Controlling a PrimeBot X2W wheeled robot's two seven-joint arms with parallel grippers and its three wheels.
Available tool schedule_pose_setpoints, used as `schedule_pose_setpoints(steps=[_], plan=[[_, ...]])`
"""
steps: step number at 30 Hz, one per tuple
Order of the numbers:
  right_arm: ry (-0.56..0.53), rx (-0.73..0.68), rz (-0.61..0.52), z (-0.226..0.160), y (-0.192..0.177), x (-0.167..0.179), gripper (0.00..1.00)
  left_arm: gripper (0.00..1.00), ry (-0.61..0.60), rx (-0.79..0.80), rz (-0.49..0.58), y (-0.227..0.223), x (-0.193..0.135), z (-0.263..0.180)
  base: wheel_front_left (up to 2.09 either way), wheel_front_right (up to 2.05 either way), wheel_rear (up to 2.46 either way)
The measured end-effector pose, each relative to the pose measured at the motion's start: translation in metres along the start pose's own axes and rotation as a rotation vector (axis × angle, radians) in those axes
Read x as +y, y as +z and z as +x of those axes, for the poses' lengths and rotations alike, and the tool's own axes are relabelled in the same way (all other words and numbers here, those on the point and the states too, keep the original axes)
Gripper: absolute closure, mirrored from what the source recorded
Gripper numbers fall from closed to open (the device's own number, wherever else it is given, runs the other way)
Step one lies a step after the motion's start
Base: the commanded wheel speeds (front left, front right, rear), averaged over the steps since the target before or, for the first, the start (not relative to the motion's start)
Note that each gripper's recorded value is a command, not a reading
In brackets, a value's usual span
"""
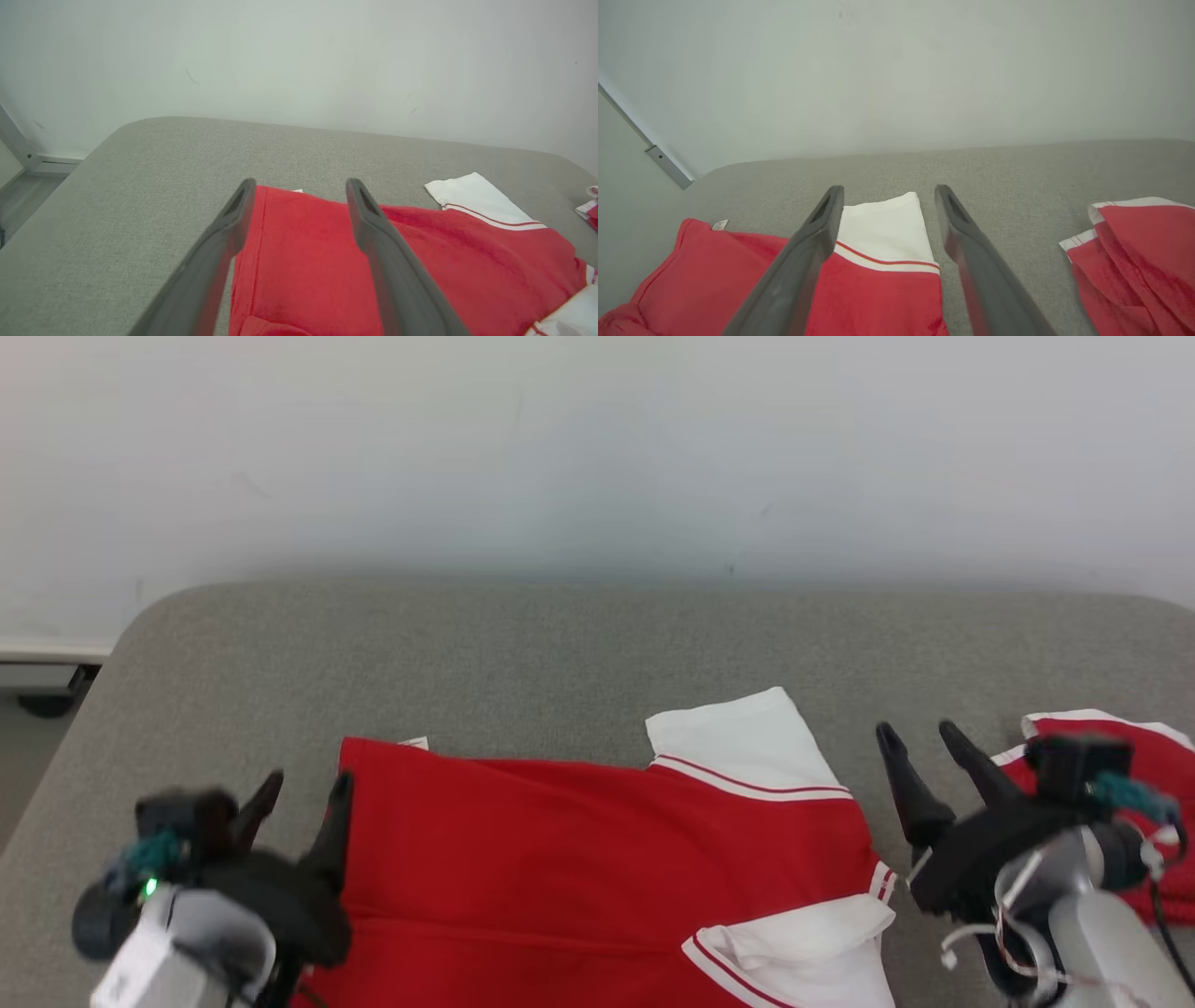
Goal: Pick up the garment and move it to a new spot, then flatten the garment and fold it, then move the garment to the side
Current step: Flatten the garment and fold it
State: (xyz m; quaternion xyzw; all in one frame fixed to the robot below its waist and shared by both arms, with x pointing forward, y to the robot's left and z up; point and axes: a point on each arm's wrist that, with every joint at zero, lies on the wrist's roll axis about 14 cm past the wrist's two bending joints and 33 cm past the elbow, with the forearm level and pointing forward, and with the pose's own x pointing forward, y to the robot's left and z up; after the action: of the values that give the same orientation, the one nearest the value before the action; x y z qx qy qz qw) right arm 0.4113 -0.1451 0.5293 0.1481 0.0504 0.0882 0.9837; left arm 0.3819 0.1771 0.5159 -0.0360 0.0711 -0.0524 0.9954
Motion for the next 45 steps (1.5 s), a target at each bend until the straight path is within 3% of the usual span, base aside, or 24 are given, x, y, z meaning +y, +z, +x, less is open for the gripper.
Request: schedule_pose_setpoints(steps=[8, 18, 24, 34, 43, 44, 45], plan=[[0.067, 0.21, -0.053, 0.061, -0.007, 0.015, 0.0, 0.0, -0.015, 0.166, 0.02, 0.005, -0.002, 0.057, 0.0, 0.0, 0.0], [-0.049, 0.428, -0.038, 0.118, -0.03, -0.018, 0.0, 0.0, 0.03, 0.447, 0.06, -0.043, 0.014, 0.095, 0.0, 0.0, 0.0], [-0.06, 0.511, -0.033, 0.15, -0.046, -0.018, 0.0, 0.0, 0.032, 0.534, 0.055, -0.063, 0.018, 0.114, 0.0, 0.0, 0.0], [-0.056, 0.749, -0.02, 0.162, -0.126, -0.023, 0.0, 0.0, 0.097, 0.682, 0.025, -0.108, 0.044, 0.129, 0.0, 0.0, 0.0], [-0.053, 0.763, -0.024, 0.169, -0.128, -0.021, 0.0, 0.0, 0.137, 0.686, 0.013, -0.108, 0.056, 0.136, 0.0, 0.0, 0.0], [-0.053, 0.767, -0.026, 0.168, -0.129, -0.021, 0.02, 0.0, 0.139, 0.688, 0.012, -0.109, 0.056, 0.135, 0.0, 0.0, 0.0], [-0.053, 0.771, -0.029, 0.168, -0.13, -0.021, 0.26, 0.0, 0.141, 0.688, 0.01, -0.109, 0.056, 0.135, 0.0, 0.0, 0.0]])
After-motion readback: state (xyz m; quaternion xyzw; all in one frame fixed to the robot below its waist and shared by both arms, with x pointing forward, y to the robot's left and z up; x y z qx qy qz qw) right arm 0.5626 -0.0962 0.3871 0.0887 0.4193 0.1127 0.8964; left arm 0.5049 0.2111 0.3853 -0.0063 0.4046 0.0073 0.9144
